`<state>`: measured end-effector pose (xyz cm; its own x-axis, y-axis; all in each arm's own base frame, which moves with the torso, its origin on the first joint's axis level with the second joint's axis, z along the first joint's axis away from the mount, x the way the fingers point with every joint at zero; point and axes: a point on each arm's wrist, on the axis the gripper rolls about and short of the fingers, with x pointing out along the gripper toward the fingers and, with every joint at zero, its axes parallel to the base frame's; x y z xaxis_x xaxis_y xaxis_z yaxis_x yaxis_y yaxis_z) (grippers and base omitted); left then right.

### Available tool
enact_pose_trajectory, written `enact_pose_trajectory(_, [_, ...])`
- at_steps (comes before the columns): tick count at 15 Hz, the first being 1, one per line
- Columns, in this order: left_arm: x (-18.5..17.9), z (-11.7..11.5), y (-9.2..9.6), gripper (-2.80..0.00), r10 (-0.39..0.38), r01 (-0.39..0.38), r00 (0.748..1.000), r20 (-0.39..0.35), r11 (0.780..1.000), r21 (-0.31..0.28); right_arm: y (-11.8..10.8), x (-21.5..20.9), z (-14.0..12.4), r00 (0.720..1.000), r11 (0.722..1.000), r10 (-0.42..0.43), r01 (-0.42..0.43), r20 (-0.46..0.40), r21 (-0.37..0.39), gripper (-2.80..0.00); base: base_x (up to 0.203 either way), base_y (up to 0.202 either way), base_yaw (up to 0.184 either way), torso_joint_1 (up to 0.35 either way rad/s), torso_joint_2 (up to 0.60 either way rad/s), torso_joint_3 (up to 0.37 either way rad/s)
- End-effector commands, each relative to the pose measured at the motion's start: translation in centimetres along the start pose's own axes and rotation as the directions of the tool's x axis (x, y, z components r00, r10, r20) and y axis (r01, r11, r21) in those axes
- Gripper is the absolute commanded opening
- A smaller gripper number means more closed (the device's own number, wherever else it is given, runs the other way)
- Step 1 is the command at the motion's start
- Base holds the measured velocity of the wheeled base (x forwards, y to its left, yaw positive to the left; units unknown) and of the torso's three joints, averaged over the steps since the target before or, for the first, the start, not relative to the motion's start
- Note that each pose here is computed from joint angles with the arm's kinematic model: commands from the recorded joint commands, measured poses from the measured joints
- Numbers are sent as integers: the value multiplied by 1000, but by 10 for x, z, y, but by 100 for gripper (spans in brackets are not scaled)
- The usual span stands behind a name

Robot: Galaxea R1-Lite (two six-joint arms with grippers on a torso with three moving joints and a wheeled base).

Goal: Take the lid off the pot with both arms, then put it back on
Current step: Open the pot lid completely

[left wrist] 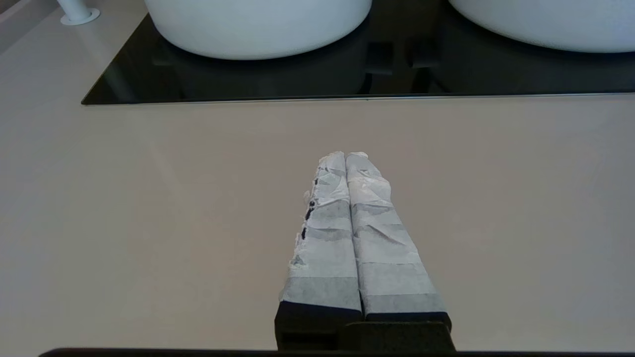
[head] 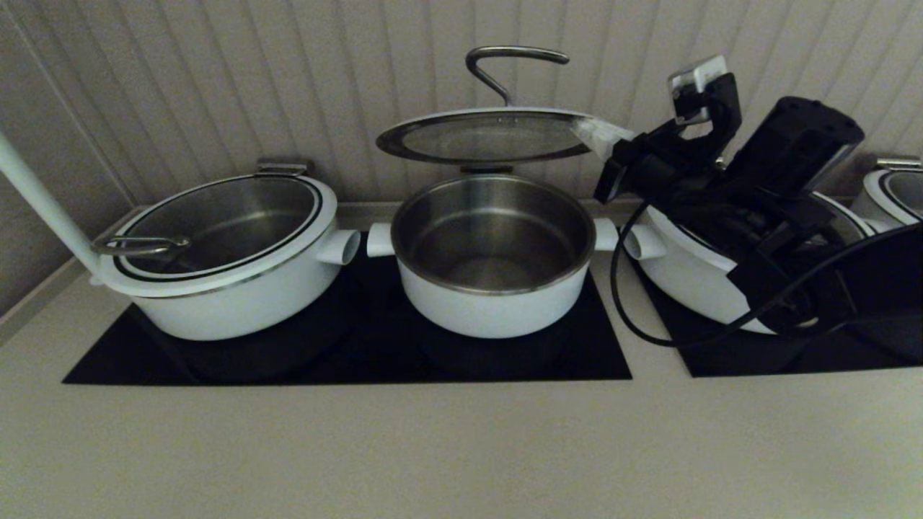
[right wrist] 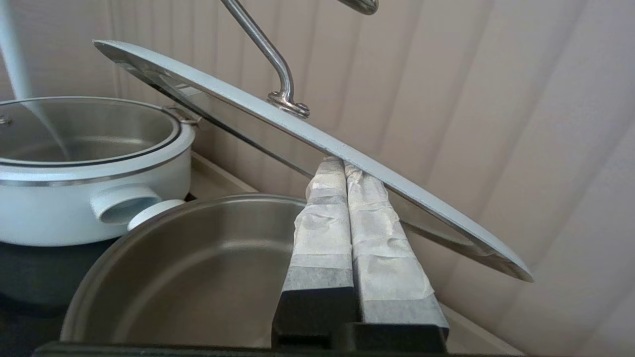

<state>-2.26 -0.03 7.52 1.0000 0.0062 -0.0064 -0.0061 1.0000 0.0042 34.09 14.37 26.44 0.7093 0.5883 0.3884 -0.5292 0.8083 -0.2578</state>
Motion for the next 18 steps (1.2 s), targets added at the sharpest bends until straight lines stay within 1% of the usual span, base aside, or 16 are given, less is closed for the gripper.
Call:
enact_pose_trajectory(1, [0, 0, 0, -280, 0, 0, 1000, 3, 1000, 0, -3, 0, 3, 1000, 1000, -8, 8, 15, -11, -280, 0, 0, 0, 0, 0, 0])
enact_pose_trajectory(9, [0, 0, 0, -280, 0, 0, 1000, 2, 1000, 0, -14, 0, 9, 999, 999, -35, 36, 36, -32, -280, 0, 0, 0, 0, 0, 0])
enact_pose_trajectory(18, [0, 0, 0, -280, 0, 0, 1000, 3, 1000, 0, -18, 5, 15, 997, 998, -32, 35, 68, -43, -280, 0, 0, 0, 0, 0, 0])
